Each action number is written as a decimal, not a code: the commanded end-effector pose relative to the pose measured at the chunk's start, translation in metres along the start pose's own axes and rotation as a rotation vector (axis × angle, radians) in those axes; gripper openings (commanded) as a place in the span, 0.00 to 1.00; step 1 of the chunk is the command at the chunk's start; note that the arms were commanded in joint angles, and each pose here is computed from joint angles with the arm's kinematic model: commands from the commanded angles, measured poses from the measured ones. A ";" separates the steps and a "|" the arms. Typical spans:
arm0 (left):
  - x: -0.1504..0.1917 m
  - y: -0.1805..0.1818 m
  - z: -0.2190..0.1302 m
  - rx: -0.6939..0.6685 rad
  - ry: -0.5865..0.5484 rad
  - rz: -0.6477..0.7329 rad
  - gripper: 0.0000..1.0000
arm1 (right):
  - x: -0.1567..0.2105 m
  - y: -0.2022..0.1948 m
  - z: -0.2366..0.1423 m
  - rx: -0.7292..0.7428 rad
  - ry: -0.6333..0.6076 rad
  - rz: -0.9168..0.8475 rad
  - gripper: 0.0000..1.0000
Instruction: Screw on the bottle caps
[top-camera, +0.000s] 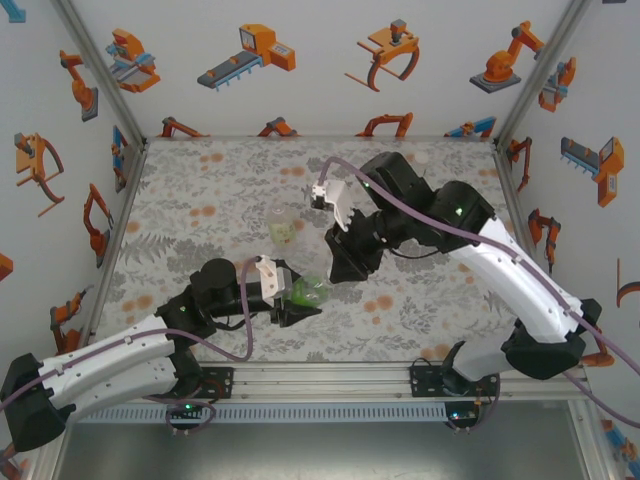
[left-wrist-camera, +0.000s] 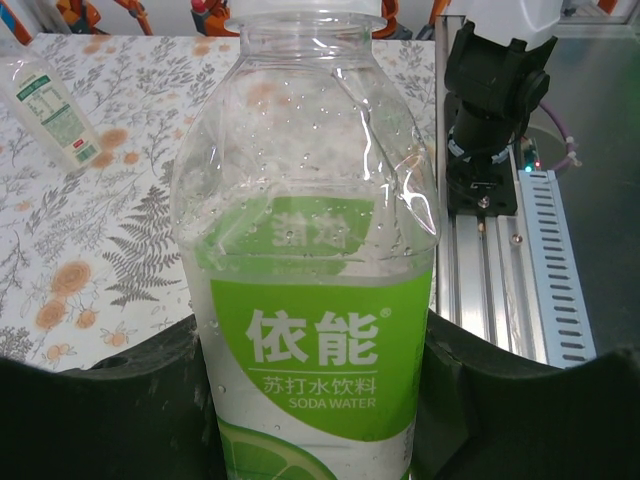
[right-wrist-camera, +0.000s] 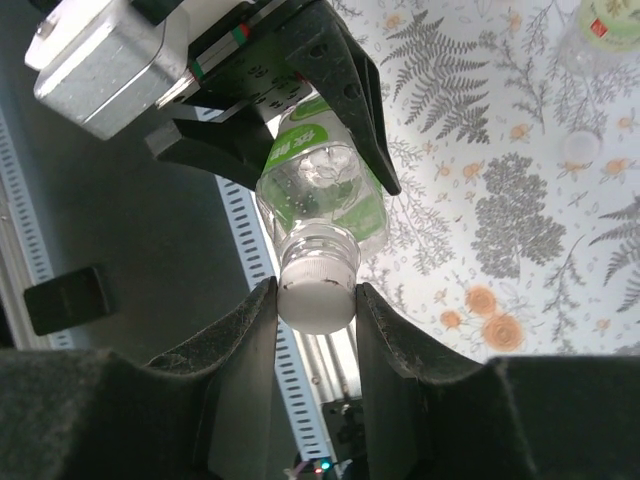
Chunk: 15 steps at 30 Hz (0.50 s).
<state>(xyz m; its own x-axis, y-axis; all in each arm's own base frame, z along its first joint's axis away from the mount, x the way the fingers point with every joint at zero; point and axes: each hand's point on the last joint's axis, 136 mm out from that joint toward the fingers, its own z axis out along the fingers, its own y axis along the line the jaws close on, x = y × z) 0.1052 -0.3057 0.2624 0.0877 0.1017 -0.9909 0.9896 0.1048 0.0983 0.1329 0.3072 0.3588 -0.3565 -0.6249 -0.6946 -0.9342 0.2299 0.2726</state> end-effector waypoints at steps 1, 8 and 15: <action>-0.038 0.004 -0.002 -0.012 -0.106 0.032 0.00 | -0.002 0.009 -0.002 -0.020 -0.038 -0.112 0.20; -0.040 0.003 -0.002 -0.005 -0.115 0.036 0.00 | -0.001 0.016 -0.001 -0.058 -0.085 -0.184 0.19; -0.040 -0.008 -0.001 0.062 -0.114 0.049 0.00 | -0.001 0.023 -0.007 -0.062 -0.157 -0.283 0.15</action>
<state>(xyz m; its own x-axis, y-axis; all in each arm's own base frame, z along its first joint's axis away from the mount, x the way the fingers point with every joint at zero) 0.1017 -0.3077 0.2614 0.0870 0.0996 -0.9912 0.9923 0.0788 0.0950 0.1222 0.3026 0.3625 -0.1617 -0.5696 -0.8059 -0.9868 0.0960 0.1302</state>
